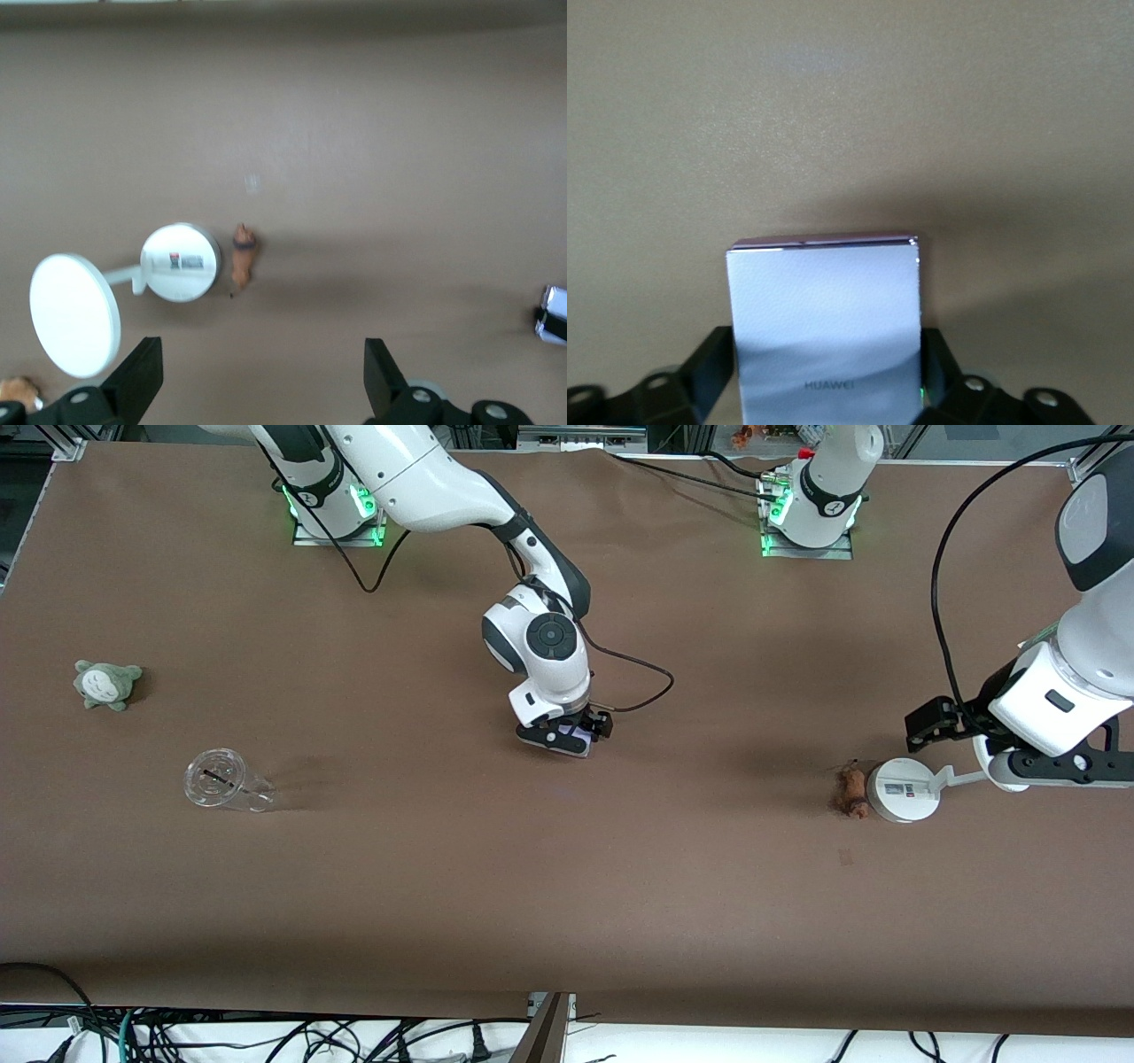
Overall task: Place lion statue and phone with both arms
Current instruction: 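Set the lion beside the lamp base and open the left gripper, then carry the phone toward the glass cup while the left gripper withdraws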
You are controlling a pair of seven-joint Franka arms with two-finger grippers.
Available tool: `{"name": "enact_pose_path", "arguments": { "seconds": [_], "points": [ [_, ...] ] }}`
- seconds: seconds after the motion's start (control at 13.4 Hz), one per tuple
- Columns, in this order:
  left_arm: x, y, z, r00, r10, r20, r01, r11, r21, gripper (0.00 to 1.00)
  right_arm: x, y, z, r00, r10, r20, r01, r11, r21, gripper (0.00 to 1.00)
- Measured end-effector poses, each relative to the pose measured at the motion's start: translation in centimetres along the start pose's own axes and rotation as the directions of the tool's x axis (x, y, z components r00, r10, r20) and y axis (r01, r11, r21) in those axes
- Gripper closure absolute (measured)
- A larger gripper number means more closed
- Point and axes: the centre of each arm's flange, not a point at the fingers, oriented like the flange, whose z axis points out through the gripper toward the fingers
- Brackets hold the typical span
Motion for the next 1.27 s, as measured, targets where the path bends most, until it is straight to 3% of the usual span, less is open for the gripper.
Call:
{"name": "enact_pose_path", "arguments": {
  "seconds": [0.37,0.6,0.75,0.9,1.27],
  "points": [
    [-1.3,-0.1,-1.3,0.999,-0.001,0.046,0.001,1.0,0.009,0.0,1.1,0.1,-0.6,0.998,-0.05,-0.043,0.05,0.999,-0.006,0.16],
    [-2.0,-1.3,-2.4,0.999,-0.008,0.054,0.007,1.0,0.018,0.0,6.8,2.6,-2.9,0.993,-0.104,-0.053,0.102,0.994,-0.031,0.16],
    [-2.4,-2.8,-2.3,0.999,-0.003,0.048,0.002,0.999,0.035,0.0,12.3,6.7,-5.3,0.988,-0.151,-0.023,0.149,0.986,-0.079,0.16],
    [-3.5,-3.4,-1.9,1.0,-0.001,-0.007,0.001,0.999,0.054,0.0,17.7,11.8,-7.6,0.978,-0.205,0.026,0.206,0.971,-0.12,0.16],
    [-7.1,-2.7,-1.3,1.0,0.015,-0.026,-0.013,0.998,0.063,0.0,26.9,24.7,-10.2,0.958,-0.254,0.135,0.274,0.949,-0.154,0.16]
  ]
}}
